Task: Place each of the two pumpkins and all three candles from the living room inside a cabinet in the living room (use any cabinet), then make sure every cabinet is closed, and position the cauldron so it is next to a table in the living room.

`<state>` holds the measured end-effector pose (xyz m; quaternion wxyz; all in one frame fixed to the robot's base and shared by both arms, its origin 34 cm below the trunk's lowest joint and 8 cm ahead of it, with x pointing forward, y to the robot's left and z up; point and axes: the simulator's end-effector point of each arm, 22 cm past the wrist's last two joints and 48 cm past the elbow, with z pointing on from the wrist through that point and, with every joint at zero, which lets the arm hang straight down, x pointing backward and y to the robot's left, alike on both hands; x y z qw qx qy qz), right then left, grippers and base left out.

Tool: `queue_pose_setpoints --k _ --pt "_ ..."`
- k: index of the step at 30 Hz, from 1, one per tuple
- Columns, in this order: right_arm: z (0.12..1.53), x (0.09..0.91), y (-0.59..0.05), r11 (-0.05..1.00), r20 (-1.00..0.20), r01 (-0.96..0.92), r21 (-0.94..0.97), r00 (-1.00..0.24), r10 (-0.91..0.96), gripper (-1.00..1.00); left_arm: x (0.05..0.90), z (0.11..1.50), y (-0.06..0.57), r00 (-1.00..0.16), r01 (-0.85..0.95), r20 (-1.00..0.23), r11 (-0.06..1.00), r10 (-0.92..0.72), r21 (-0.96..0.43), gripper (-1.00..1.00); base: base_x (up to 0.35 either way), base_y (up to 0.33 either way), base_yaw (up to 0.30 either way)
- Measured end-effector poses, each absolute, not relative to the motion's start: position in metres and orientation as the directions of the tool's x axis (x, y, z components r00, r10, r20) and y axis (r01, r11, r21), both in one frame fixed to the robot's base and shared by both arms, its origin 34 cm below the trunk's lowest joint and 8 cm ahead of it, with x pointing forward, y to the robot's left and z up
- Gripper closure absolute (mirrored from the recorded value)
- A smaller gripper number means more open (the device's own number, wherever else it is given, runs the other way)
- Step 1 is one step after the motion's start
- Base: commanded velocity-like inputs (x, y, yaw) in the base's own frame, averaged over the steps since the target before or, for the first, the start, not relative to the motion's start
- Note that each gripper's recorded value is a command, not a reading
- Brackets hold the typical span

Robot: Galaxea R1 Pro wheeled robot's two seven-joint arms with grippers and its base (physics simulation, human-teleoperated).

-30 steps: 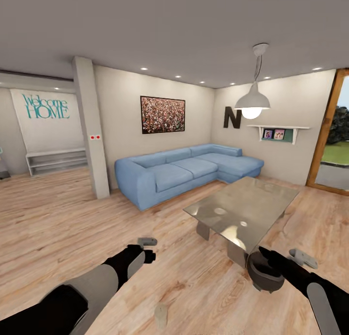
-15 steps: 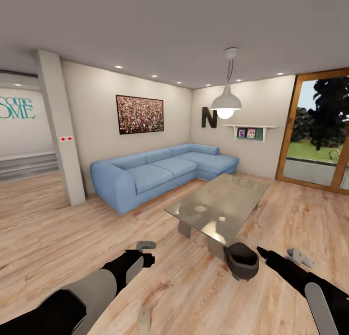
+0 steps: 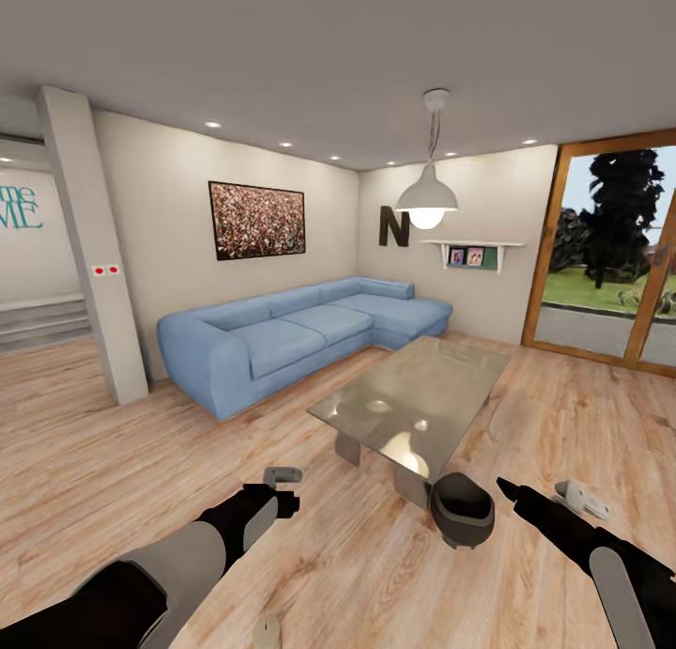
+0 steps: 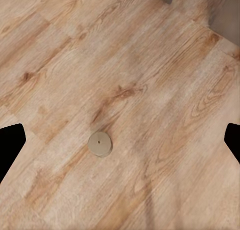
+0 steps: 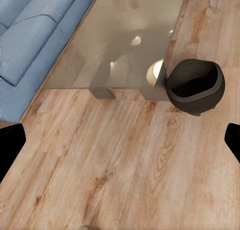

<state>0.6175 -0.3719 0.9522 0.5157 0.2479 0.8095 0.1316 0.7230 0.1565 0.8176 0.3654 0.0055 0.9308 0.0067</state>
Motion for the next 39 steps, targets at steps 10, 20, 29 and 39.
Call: queue_pose_setpoints --k 10,20,29,39 --pt "0.953 0.617 -0.372 0.840 -0.768 0.266 0.473 -0.343 0.541 -1.00 0.723 0.818 0.156 -0.734 0.006 -0.679 1.000 0.016 0.017 -1.00 0.161 0.083 -0.001" --pt "0.952 0.618 -0.372 0.840 -0.768 0.266 0.473 -0.343 0.541 -1.00 0.723 0.817 0.156 -0.734 0.007 -0.679 1.000 0.016 0.017 -1.00 0.070 0.087 0.000" --pt "0.952 0.618 -0.372 0.840 -0.768 0.266 0.473 -0.343 0.541 -1.00 0.719 0.814 0.158 -0.748 0.005 -0.664 1.000 0.019 0.023 -1.00 -0.006 0.044 0.000" --pt "0.952 0.618 -0.371 0.841 -0.768 0.265 0.471 -0.345 0.539 -1.00 0.711 0.807 0.161 -0.781 0.006 -0.624 0.999 0.025 0.033 -1.00 0.000 0.003 0.000"
